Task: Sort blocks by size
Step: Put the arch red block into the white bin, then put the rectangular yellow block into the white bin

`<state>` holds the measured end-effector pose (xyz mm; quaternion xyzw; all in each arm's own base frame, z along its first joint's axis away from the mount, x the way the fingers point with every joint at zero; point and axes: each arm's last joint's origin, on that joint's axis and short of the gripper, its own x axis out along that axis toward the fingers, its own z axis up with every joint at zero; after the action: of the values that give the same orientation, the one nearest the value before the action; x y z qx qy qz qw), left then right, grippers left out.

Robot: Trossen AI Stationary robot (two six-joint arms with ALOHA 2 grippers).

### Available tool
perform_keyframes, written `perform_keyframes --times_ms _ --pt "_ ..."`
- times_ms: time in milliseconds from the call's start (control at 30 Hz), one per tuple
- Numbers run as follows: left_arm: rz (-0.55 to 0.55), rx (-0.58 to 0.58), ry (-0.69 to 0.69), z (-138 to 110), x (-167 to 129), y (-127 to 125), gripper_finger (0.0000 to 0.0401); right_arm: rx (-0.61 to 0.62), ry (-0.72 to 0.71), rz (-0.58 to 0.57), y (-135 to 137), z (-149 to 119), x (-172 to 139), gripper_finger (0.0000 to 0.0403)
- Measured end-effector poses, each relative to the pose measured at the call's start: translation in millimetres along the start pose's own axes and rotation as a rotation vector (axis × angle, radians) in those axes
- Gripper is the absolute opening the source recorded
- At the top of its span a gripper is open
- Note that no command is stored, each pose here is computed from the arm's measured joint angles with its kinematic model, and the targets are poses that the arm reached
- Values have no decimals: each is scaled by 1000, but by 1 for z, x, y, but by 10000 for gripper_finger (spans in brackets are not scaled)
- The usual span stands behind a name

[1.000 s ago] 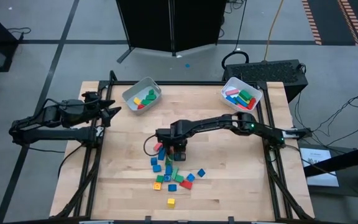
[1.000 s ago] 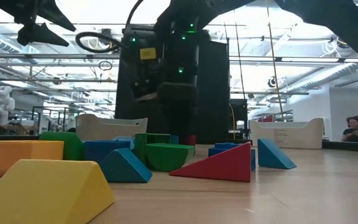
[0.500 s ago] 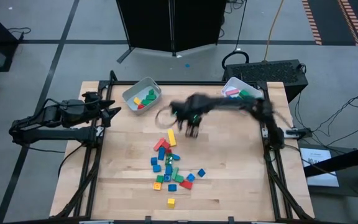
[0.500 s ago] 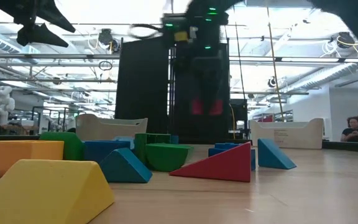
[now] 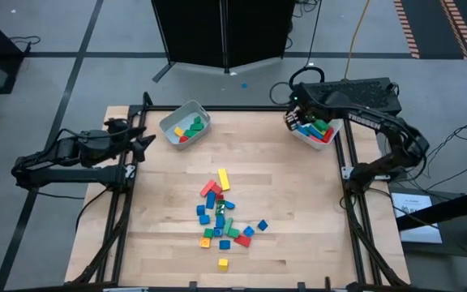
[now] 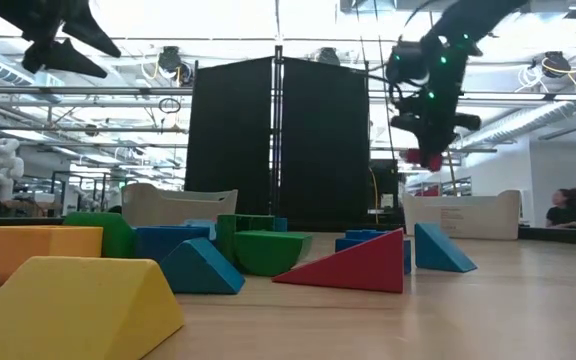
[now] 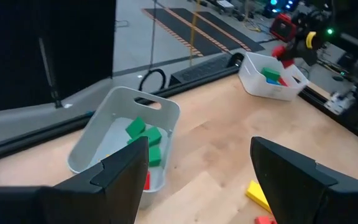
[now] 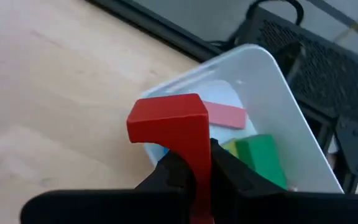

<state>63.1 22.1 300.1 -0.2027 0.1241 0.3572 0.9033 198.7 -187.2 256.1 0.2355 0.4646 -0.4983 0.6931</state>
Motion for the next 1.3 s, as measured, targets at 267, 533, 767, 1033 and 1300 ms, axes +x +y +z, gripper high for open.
perform_keyframes --times_ms 267,533,767,1033,1300 --pt "46 3 -28 1 0 1 281 42 72 -67 -26 7 36 21" --pt "46 -3 -28 1 0 1 281 16 68 10 -23 12 44 146" --pt "46 -5 -28 1 0 1 281 36 60 132 -17 22 33 254" --pt "46 -6 -28 1 0 1 281 -120 -129 672 83 15 -13 249" --pt "42 -8 -27 1 0 1 281 -82 -229 706 186 -30 -16 247"
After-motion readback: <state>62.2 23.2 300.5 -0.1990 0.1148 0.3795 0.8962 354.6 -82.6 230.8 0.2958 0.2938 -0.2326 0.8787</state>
